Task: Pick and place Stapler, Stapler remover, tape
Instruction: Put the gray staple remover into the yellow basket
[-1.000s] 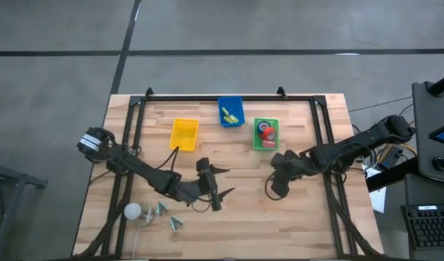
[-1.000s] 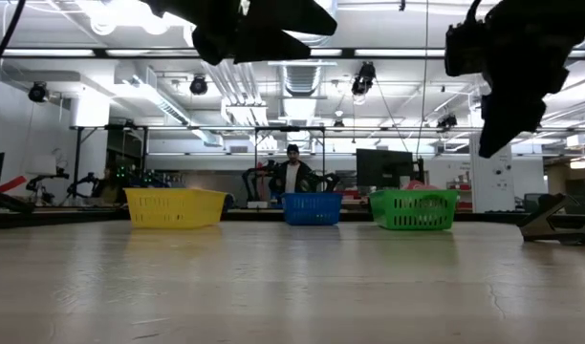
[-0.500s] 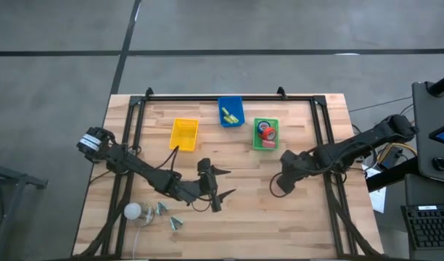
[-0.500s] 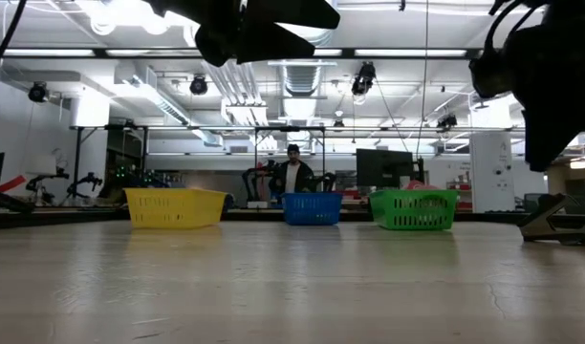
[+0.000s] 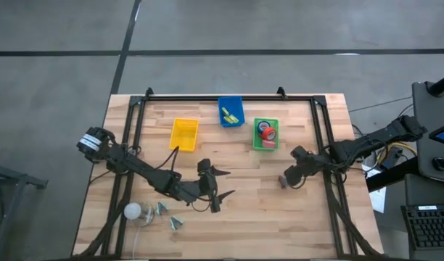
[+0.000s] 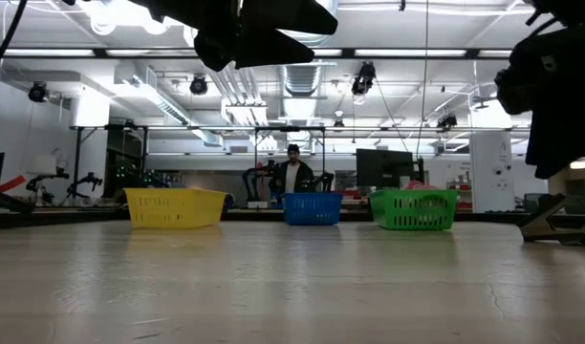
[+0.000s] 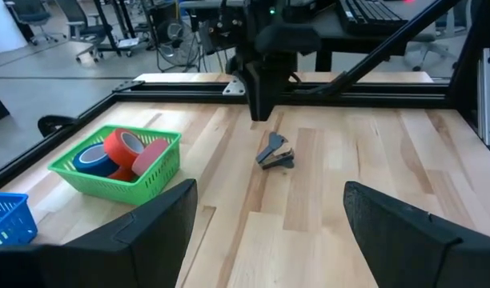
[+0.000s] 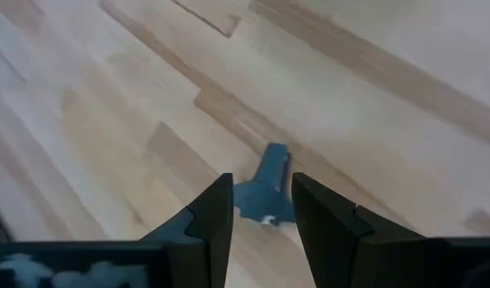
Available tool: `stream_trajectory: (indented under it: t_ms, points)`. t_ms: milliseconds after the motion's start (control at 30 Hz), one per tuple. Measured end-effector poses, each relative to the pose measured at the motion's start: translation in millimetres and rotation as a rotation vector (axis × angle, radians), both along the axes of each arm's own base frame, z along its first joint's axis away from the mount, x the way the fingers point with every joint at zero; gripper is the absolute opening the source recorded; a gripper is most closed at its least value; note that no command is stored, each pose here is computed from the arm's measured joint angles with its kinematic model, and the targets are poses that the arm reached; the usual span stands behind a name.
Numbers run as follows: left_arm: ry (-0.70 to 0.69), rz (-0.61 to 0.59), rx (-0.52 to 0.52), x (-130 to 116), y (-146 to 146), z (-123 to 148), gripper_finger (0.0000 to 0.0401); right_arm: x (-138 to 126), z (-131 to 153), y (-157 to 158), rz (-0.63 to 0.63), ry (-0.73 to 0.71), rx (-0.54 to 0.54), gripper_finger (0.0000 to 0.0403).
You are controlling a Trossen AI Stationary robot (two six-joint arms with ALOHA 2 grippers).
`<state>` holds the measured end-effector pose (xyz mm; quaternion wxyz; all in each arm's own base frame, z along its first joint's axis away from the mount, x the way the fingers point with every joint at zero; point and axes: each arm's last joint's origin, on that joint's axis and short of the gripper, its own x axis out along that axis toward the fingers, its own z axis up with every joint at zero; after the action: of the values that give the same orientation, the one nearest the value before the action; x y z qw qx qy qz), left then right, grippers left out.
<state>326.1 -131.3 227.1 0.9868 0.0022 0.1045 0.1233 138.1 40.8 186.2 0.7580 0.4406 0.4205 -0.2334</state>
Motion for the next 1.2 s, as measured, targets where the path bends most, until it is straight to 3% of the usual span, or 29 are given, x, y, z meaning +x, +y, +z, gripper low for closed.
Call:
stream_trajectory:
  t_ms: [300,600,933,1200]
  points:
    - [0.004,0.0,0.002,0,0,0,0.0316,-21,-24,-7,-0.112,-0.066,0.112,0.0123]
    - [0.016,0.0,0.007,0,0,-2,0.0316,-23,-42,-5,-0.111,-0.128,0.241,0.0123]
    - [0.016,0.003,-0.006,-1,0,-2,0.0316,-24,-49,-5,-0.114,-0.12,0.251,0.0119]
    - [0.02,0.004,-0.005,-1,0,-2,0.0316,-24,-49,-5,-0.094,-0.123,0.24,0.008]
